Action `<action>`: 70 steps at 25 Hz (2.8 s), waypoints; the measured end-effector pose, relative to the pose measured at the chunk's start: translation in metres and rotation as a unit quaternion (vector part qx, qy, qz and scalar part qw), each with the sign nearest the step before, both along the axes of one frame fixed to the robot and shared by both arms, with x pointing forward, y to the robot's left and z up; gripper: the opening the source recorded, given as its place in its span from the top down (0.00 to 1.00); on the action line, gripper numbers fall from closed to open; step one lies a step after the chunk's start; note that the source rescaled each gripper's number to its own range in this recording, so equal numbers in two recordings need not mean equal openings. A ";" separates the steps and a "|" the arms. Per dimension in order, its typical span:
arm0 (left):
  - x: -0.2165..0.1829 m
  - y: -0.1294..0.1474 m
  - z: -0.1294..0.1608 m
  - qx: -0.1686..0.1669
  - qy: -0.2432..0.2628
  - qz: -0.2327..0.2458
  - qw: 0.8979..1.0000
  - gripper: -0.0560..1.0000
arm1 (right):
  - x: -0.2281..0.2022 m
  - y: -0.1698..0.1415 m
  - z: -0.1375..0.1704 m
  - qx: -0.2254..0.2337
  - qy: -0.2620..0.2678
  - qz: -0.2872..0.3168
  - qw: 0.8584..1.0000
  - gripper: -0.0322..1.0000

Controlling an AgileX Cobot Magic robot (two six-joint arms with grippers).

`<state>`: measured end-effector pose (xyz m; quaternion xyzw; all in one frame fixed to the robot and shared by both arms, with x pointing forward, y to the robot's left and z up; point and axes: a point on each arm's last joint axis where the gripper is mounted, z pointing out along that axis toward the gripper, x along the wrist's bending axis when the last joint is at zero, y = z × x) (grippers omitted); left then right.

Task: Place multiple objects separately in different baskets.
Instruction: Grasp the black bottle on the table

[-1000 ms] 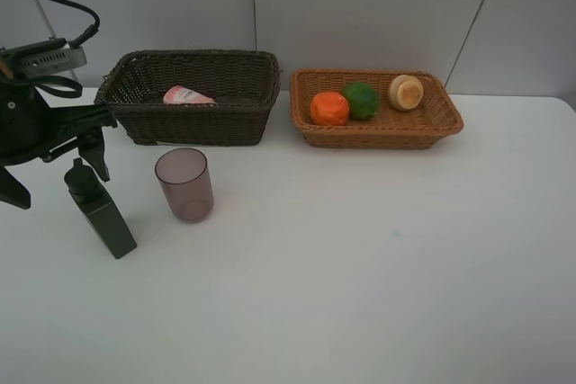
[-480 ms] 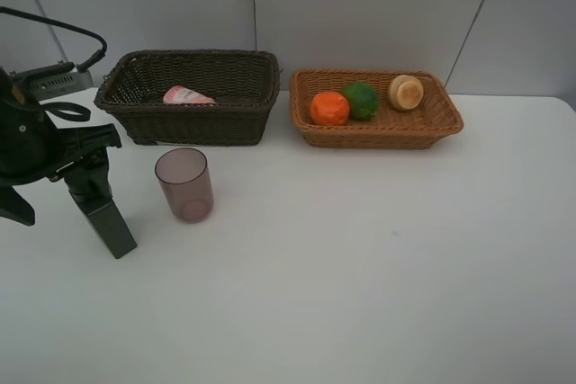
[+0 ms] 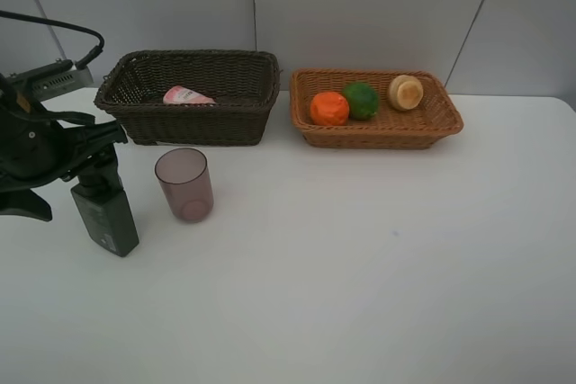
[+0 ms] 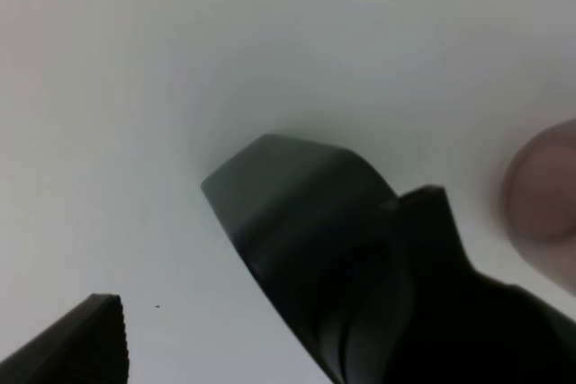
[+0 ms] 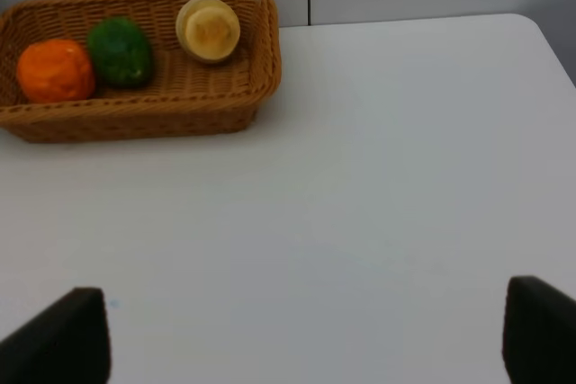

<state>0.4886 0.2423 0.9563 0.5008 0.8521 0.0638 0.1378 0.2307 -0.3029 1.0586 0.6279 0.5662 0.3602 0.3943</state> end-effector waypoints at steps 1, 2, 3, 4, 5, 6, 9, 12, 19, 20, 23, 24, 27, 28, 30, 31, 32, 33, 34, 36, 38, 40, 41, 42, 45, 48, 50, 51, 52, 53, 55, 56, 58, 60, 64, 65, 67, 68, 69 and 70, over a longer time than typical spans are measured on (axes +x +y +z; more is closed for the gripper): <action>0.000 0.000 0.000 -0.001 -0.001 0.002 1.000 0.00 | 0.000 0.000 0.000 0.000 0.000 0.000 1.000 0.12; 0.000 0.000 0.000 -0.001 -0.001 0.002 1.000 0.00 | 0.000 0.000 0.000 0.000 0.000 0.000 1.000 0.12; 0.000 0.000 0.000 -0.001 -0.002 0.002 1.000 0.00 | 0.000 0.000 0.000 0.000 0.000 0.000 1.000 0.12; 0.000 0.000 0.000 -0.001 -0.002 0.002 1.000 0.00 | 0.000 0.000 0.000 0.000 0.000 0.000 1.000 0.12; 0.000 0.000 0.000 -0.001 -0.002 0.002 1.000 0.00 | 0.000 0.000 0.000 0.000 0.000 0.000 1.000 0.12; 0.000 0.000 0.000 -0.001 -0.003 0.002 1.000 0.00 | 0.000 0.000 0.000 0.000 0.000 0.000 1.000 0.12; 0.000 0.000 0.000 -0.001 -0.003 0.002 1.000 0.00 | 0.000 0.000 0.000 0.000 0.000 0.000 1.000 0.12; 0.000 0.000 0.000 -0.001 -0.003 0.002 1.000 0.00 | 0.000 0.000 0.000 0.000 0.000 0.000 1.000 0.12; 0.000 0.000 0.000 -0.002 -0.003 0.005 1.000 0.00 | 0.000 0.000 0.000 0.000 0.000 0.000 1.000 0.12; 0.000 0.000 0.000 -0.003 -0.003 0.009 1.000 0.00 | 0.000 0.000 0.000 0.000 0.000 0.000 1.000 0.12; 0.000 0.000 0.000 -0.009 -0.002 0.027 1.000 0.00 | 0.000 0.000 0.000 0.000 0.000 0.000 1.000 0.12; 0.000 0.000 0.000 -0.010 -0.002 0.032 0.999 0.00 | 0.000 0.000 0.000 0.000 0.000 0.000 1.000 0.12; 0.000 0.000 0.000 -0.014 -0.001 0.047 0.999 0.00 | 0.000 0.000 0.000 0.000 0.000 0.000 1.000 0.12; 0.000 0.000 0.000 -0.016 -0.001 0.051 0.999 0.00 | 0.000 0.000 0.000 0.000 0.000 0.000 1.000 0.12; 0.000 0.000 0.000 -0.017 0.001 0.057 0.998 0.00 | 0.000 0.000 0.000 0.000 0.000 0.000 1.000 0.12; 0.000 0.000 0.000 -0.019 0.002 0.060 0.998 0.00 | 0.000 0.000 0.000 0.000 0.000 0.000 1.000 0.12; -0.001 0.000 0.000 -0.020 0.002 0.062 0.998 0.00 | 0.000 0.000 0.000 0.000 0.000 0.000 1.000 0.12; -0.001 0.000 0.001 -0.020 0.003 0.064 0.998 0.00 | 0.000 0.000 0.000 0.000 0.000 0.000 1.000 0.12; -0.003 0.001 0.002 -0.020 0.004 0.064 0.998 0.00 | 0.000 0.000 0.000 0.000 0.000 0.000 1.000 0.12; -0.007 0.002 0.006 -0.020 0.003 0.066 0.998 0.00 | 0.000 0.000 0.000 0.000 0.000 0.000 1.000 0.12; -0.010 0.002 0.014 -0.025 -0.011 0.068 0.997 0.00 | 0.000 0.000 0.000 0.000 0.000 0.000 1.000 0.12; -0.011 0.003 0.019 -0.030 -0.020 0.074 0.997 0.00 | 0.000 0.000 0.000 0.000 0.000 0.000 1.000 0.12; -0.012 0.003 0.021 -0.032 -0.023 0.077 0.996 0.00 | 0.000 0.000 0.000 0.000 0.000 0.000 1.000 0.12; -0.012 0.003 0.022 -0.034 -0.024 0.080 0.996 0.00 | 0.000 0.000 0.000 0.000 0.000 0.000 1.000 0.12; -0.013 0.003 0.022 -0.038 -0.024 0.093 0.995 0.00 | 0.000 0.000 0.000 0.000 0.000 0.000 1.000 0.12; -0.013 0.003 0.022 -0.045 -0.023 0.113 0.992 0.00 | 0.000 0.000 0.000 0.000 0.000 0.000 1.000 0.12; -0.013 0.003 0.022 -0.048 -0.021 0.122 0.991 0.00 | 0.000 0.000 0.000 0.000 0.000 0.000 1.000 0.12; -0.013 0.003 0.022 -0.048 -0.020 0.125 0.991 0.00 | 0.000 0.000 0.000 0.000 0.000 0.000 1.000 0.12; -0.013 0.003 0.022 -0.049 -0.020 0.128 0.990 0.00 | 0.000 0.000 0.000 0.000 0.000 0.000 1.000 0.12; -0.013 0.003 0.022 -0.050 -0.019 0.132 0.990 0.00 | 0.000 0.000 0.000 0.000 0.000 0.000 1.000 0.12; -0.013 0.003 0.022 -0.054 -0.018 0.145 0.988 0.00 | 0.000 0.000 0.000 0.000 0.000 0.000 1.000 0.12; -0.013 0.003 0.022 -0.057 -0.019 0.154 0.986 0.00 | 0.000 0.000 0.000 0.000 0.000 0.000 1.000 0.12; -0.012 0.004 0.022 -0.060 -0.022 0.168 0.984 0.00 | 0.000 0.000 0.000 0.000 0.000 0.000 1.000 0.12; -0.012 0.005 0.022 -0.059 -0.024 0.180 0.982 0.00 | 0.000 0.000 0.000 0.000 0.000 0.000 1.000 0.12; -0.012 0.006 0.022 -0.064 -0.027 0.204 0.976 0.00 | 0.000 0.000 0.000 0.000 0.000 0.000 1.000 0.12; -0.011 0.006 0.022 -0.066 -0.028 0.209 0.975 0.00 | 0.000 0.000 0.000 0.000 0.000 0.000 1.000 0.12; -0.011 0.005 0.022 -0.069 -0.030 0.214 0.974 0.00 | 0.000 0.000 0.000 0.000 0.000 0.000 1.000 0.12; -0.011 0.005 0.022 -0.069 -0.029 0.214 0.974 0.00 | 0.000 0.000 0.000 0.000 0.000 0.000 1.000 0.12; -0.011 0.005 0.022 -0.069 -0.028 0.215 0.974 0.00 | 0.000 0.000 0.000 0.000 0.000 0.000 1.000 0.12; -0.010 0.005 0.020 -0.068 -0.025 0.216 0.974 0.00 | 0.000 0.000 0.000 0.000 0.000 0.000 1.000 0.12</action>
